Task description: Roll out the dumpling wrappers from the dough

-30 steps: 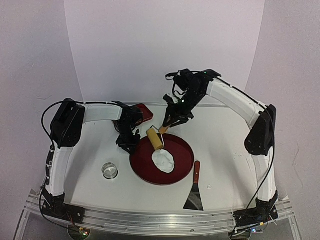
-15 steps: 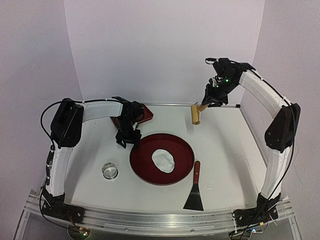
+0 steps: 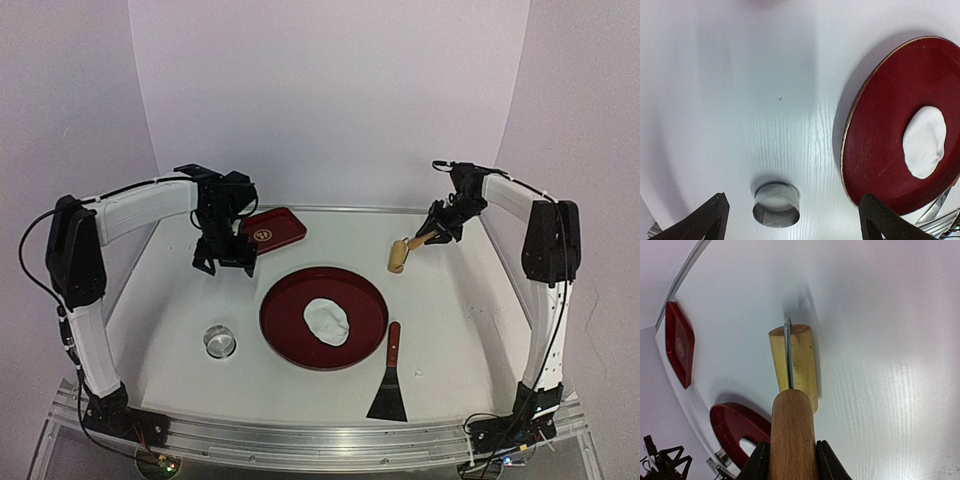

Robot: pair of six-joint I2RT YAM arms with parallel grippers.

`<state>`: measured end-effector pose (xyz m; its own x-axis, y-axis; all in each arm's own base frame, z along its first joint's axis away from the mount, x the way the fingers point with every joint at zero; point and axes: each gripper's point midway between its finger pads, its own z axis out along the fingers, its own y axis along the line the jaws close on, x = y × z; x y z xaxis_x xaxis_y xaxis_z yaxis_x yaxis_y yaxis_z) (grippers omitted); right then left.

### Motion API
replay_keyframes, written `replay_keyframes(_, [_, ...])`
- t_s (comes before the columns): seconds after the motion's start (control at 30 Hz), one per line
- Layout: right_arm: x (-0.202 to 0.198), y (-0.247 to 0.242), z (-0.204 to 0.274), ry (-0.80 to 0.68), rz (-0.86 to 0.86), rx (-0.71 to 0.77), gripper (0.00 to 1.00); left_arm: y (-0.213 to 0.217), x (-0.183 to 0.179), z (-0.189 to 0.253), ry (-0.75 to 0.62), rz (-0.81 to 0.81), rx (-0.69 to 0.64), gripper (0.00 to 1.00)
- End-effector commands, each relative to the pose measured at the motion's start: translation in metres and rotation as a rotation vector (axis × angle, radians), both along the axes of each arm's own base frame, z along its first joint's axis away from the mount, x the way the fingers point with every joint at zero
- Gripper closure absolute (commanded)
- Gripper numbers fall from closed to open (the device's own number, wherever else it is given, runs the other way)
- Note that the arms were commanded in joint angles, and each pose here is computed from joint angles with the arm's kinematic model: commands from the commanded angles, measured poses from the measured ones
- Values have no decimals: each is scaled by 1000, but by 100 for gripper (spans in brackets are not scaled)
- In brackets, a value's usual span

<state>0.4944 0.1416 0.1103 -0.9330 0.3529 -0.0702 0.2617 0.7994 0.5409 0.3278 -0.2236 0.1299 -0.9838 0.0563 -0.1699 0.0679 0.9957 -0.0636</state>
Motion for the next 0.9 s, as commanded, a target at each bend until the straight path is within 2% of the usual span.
replay_keyframes(0.0, [3,10,-7,7,24,107,100,30,-34,14,28,110,21,7])
replay_keyframes(0.1, [-4,-3,-26,54,7,97,100,41,-56,18,51,163,5,9])
replay_keyframes(0.13, [-7,-9,-34,74,-6,82,96,44,-63,18,60,177,-2,9])
replay_keyframes(0.23, [-19,-30,-59,135,-46,36,79,51,-79,16,87,214,-14,12])
replay_keyframes(0.27, [-24,-36,-66,155,-56,21,71,54,-84,13,98,222,-11,12])
replay_keyframes(0.3, [-29,-41,-74,177,-63,8,59,55,-89,11,111,231,-15,13])
replay_keyframes(0.33, [-33,-45,-80,191,-67,-6,53,55,-93,10,124,239,-21,14])
replay_keyframes(0.57, [-40,-59,-98,217,-66,-79,35,64,-114,-4,179,278,-14,16])
replay_keyframes(0.7, [-41,-69,-94,214,-69,-124,7,67,-125,-20,231,292,5,17])
replay_keyframes(0.73, [-41,-70,-92,211,-68,-129,3,67,-128,-23,242,296,5,17])
replay_keyframes(0.87, [-45,-76,-83,198,-57,-168,2,68,-135,-37,269,320,-1,19])
